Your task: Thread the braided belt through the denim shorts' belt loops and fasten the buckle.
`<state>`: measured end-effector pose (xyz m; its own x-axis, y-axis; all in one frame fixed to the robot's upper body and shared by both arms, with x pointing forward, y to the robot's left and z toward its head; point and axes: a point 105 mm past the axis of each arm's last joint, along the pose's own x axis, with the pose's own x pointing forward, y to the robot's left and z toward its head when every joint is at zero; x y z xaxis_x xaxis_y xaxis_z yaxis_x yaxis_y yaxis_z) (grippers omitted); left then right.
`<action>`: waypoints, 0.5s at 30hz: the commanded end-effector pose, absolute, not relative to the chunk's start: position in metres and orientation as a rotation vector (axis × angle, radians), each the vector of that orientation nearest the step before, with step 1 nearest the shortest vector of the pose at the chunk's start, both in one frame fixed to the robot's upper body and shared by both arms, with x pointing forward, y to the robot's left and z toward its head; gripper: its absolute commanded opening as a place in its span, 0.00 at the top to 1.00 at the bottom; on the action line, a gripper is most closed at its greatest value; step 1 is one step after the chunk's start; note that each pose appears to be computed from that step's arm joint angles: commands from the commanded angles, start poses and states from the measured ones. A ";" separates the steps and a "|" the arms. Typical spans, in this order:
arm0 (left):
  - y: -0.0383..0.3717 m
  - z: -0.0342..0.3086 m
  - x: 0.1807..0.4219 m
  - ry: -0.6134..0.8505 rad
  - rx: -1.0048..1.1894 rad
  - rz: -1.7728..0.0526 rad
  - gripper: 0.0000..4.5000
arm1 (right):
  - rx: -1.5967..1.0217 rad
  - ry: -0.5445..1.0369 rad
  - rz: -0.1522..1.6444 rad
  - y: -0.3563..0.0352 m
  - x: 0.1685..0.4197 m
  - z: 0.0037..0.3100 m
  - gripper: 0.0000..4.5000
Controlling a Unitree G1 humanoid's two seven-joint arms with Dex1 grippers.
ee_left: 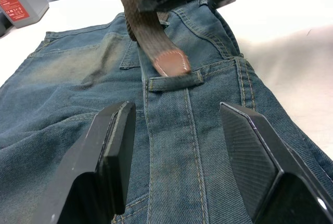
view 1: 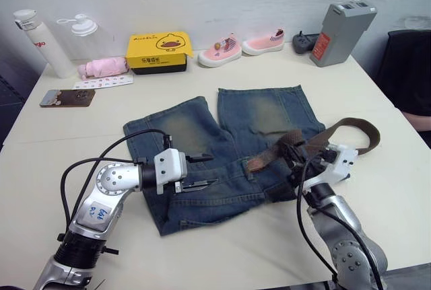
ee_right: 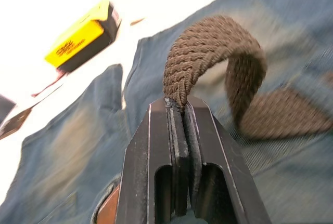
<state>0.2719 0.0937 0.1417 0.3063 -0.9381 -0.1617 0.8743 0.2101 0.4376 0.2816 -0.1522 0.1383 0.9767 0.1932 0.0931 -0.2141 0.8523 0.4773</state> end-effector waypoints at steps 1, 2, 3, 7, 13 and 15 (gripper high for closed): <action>0.092 0.156 0.269 -0.208 0.500 -1.265 0.36 | 0.411 -0.151 0.222 -0.147 0.274 0.154 1.00; 0.092 0.156 0.269 -0.208 0.500 -1.266 0.36 | 0.396 -0.154 0.219 -0.147 0.273 0.153 1.00; 0.093 0.156 0.269 -0.207 0.500 -1.266 0.36 | 0.371 -0.156 0.221 -0.145 0.272 0.152 1.00; 0.095 0.156 0.270 -0.203 0.501 -1.266 0.36 | 0.307 -0.154 0.228 -0.136 0.269 0.144 1.00; 0.096 0.158 0.271 -0.199 0.497 -1.263 0.36 | 0.294 -0.182 0.230 -0.129 0.265 0.144 1.00; 0.096 0.158 0.272 -0.199 0.498 -1.263 0.36 | 0.300 -0.170 0.262 -0.121 0.264 0.142 1.00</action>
<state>0.2727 0.0952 0.1443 0.3036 -0.9398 -0.1567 0.8795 0.2132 0.4256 0.2677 -0.1297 0.1330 0.9675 0.1947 0.1616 -0.2330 0.9345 0.2692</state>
